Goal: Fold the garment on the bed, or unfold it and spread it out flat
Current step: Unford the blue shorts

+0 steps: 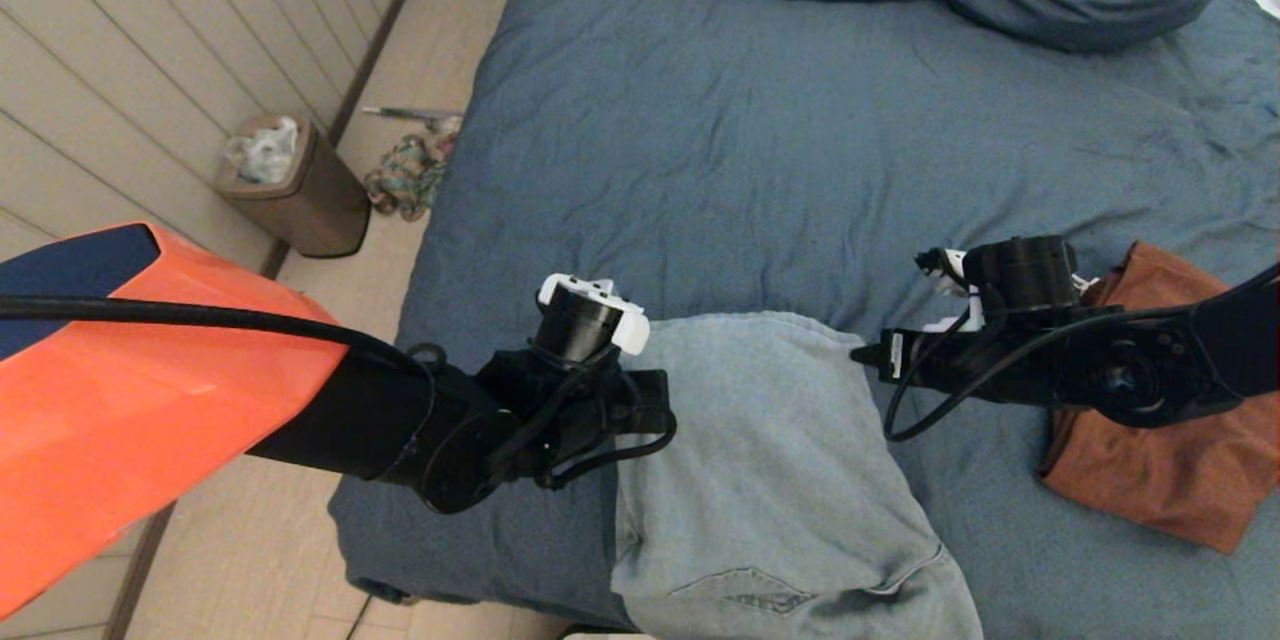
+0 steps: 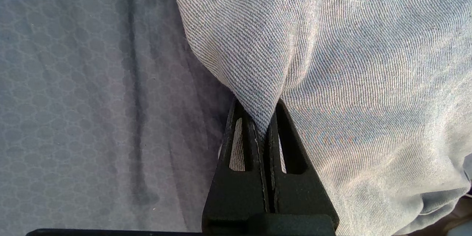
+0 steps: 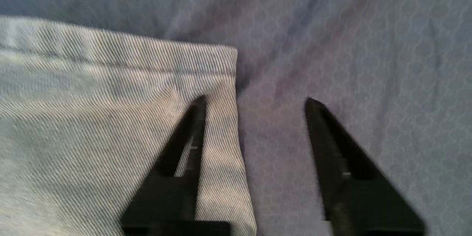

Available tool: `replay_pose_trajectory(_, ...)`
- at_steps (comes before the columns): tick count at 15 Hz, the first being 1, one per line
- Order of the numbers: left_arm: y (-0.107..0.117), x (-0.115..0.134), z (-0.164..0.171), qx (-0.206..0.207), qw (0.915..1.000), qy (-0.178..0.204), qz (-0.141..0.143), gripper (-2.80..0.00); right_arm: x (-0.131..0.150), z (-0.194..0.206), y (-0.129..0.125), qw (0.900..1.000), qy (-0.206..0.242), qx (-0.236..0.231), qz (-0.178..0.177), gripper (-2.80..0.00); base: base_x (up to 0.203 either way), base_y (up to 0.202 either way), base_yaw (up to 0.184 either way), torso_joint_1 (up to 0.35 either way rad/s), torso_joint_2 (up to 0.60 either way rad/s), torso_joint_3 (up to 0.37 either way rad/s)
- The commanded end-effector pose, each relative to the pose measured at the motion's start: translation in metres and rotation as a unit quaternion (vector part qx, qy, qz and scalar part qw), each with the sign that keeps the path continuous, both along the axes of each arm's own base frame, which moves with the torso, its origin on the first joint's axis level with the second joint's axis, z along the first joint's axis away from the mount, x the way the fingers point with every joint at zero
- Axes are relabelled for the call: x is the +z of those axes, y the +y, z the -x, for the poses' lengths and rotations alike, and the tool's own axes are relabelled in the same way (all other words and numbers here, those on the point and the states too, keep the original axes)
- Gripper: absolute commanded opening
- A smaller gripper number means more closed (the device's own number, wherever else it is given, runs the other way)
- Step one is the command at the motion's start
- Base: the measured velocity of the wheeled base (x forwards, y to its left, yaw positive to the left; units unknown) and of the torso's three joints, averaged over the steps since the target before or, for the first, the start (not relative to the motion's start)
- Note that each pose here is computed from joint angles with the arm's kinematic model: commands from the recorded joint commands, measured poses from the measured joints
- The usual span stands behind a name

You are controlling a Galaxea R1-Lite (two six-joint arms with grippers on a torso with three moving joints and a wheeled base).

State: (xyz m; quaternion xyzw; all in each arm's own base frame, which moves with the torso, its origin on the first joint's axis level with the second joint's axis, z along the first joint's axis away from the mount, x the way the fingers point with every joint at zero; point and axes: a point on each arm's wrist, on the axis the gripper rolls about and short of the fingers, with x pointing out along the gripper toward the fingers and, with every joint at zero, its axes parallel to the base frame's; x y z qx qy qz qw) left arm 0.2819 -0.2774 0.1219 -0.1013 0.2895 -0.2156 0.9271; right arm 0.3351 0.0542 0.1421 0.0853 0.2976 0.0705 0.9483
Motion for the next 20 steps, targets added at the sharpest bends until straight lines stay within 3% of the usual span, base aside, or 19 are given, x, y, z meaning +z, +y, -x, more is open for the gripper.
replay_pose_trajectory(1, 0.000, -0.001, 0.000, 0.001, 1.0000, 0.001, 0.001, -2.80, 0.001, -0.004, 0.002, 1.000, -0.003, 0.000, -0.003, 0.00, 0.000, 0.000, 0.000, 0.000, 0.00, 0.000)
replay_pose_trajectory(8, -0.001, -0.001, 0.000, 0.001, 1.0000, 0.002, 0.003, -2.80, -0.012, -0.017, 0.028, 0.999, -0.015, 0.015, -0.031, 0.00, 0.000, 0.000, 0.000, 0.000, 0.00, 0.000)
replay_pose_trajectory(9, -0.001, -0.003, -0.001, 0.002, 1.0000, 0.004, 0.001, -2.80, -0.008, -0.016, 0.030, 0.999, -0.018, 0.017, -0.036, -2.80, 0.000, 0.000, 0.000, 0.000, 0.00, 0.000)
replay_pose_trajectory(12, -0.001, -0.003, -0.001, 0.003, 1.0000, 0.005, 0.002, -2.80, -0.001, -0.008, 0.043, 0.998, -0.024, 0.030, -0.046, -2.80, 0.000, 0.000, 0.000, 0.000, 0.00, 0.000)
replay_pose_trajectory(17, -0.002, -0.003, 0.000, 0.001, 1.0000, 0.005, 0.002, -2.80, -0.001, -0.005, 0.042, 0.998, -0.024, 0.029, -0.045, -2.80, 0.000, 0.000, 0.000, 0.000, 0.00, 0.000)
replay_pose_trajectory(20, 0.005, 0.012, 0.008, 0.005, 0.9999, -0.007, 0.014, -2.80, 0.003, 0.009, 0.038, 0.998, -0.024, 0.030, -0.043, -2.80, 0.000, 0.000, 0.000, 0.000, 0.00, 0.000)
